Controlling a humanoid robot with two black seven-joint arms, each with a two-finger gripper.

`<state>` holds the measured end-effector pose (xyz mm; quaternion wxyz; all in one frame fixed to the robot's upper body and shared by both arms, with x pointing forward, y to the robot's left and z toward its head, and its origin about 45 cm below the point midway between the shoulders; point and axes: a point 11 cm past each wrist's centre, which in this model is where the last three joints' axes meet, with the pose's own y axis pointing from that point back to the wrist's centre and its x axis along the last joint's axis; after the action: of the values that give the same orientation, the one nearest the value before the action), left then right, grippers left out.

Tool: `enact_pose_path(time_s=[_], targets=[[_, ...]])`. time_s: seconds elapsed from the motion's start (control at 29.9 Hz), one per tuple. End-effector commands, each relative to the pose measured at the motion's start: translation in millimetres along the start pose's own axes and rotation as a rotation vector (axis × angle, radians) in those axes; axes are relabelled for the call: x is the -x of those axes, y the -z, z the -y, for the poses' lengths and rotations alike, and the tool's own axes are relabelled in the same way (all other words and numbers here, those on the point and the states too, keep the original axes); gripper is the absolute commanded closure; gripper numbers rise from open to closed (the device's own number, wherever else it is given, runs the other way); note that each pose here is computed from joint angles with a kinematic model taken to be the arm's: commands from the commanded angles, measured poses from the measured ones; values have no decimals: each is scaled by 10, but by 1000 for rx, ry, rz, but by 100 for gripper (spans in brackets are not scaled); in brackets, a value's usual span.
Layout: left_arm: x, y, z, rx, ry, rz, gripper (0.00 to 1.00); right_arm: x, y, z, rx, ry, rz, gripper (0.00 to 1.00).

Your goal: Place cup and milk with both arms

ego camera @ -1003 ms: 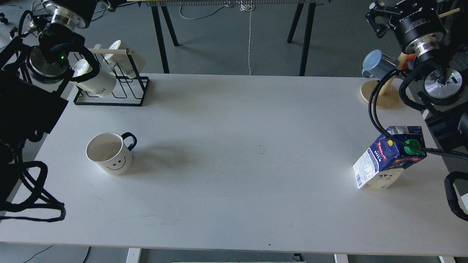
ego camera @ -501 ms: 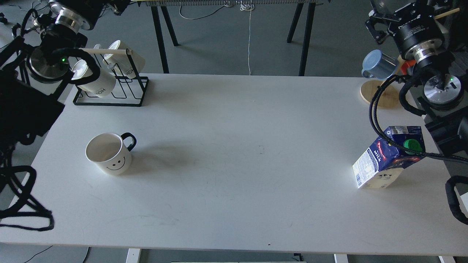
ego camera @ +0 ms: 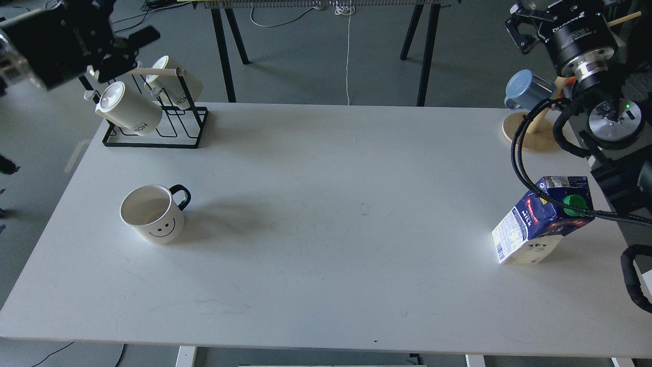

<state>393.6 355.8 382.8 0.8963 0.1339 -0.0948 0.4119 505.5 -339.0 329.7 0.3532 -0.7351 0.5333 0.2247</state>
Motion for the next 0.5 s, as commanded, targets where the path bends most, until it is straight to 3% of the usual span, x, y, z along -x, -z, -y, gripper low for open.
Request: enact_pose_path(time_s=[0.0,0.03,0.13,0.3,0.47], targets=[[34,-63,-256,-29,21,140,16,38,5,15,-6,11,9,0],[11,-83,-302,-31,14,152,20,53,8,20,-9,15,13,0],[-53,-110,-373,-39,-7,164,20,57,1,18,-7,17,13,0],[-167,-75,-412,-49,-81,166,1,57,4,19,-8,17,14,0],[-237,174,-688,-147,-77,149,1,57,4,19,-8,17,14,0]])
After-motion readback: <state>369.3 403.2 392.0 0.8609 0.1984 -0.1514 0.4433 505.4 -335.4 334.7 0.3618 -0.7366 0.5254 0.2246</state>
